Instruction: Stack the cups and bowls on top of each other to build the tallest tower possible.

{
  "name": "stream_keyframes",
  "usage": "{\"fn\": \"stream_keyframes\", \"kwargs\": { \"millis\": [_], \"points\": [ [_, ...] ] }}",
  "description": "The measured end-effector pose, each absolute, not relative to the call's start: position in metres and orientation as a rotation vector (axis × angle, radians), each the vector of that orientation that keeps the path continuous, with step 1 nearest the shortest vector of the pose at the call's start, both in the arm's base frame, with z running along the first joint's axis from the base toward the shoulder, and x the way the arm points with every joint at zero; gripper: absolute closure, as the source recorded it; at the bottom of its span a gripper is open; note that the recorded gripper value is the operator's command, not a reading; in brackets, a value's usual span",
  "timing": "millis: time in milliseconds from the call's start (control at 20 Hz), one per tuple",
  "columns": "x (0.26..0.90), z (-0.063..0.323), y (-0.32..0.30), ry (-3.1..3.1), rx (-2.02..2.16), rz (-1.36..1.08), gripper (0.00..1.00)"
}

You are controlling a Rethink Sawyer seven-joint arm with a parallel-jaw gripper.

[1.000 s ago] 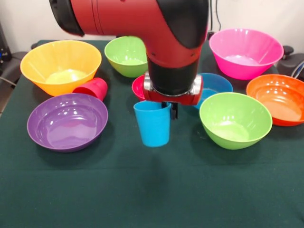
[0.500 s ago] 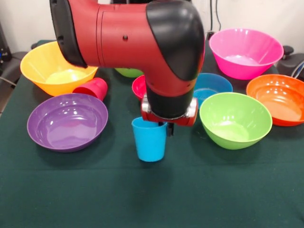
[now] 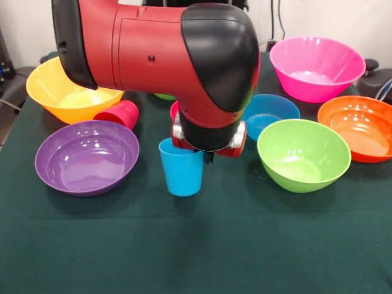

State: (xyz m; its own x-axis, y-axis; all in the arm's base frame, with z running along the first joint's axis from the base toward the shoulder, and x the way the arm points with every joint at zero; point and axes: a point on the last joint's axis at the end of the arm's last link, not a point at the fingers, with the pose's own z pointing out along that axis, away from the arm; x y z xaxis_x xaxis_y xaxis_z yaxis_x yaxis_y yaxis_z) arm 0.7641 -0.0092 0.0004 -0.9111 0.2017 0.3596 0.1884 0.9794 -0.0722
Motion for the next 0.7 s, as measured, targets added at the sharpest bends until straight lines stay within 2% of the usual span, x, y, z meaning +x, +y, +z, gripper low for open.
{"fn": "stream_keyframes", "kwargs": {
  "millis": [700],
  "points": [
    [0.802, 0.018, 0.01, -2.701, -0.278, 0.137, 1.0]
  ]
}}
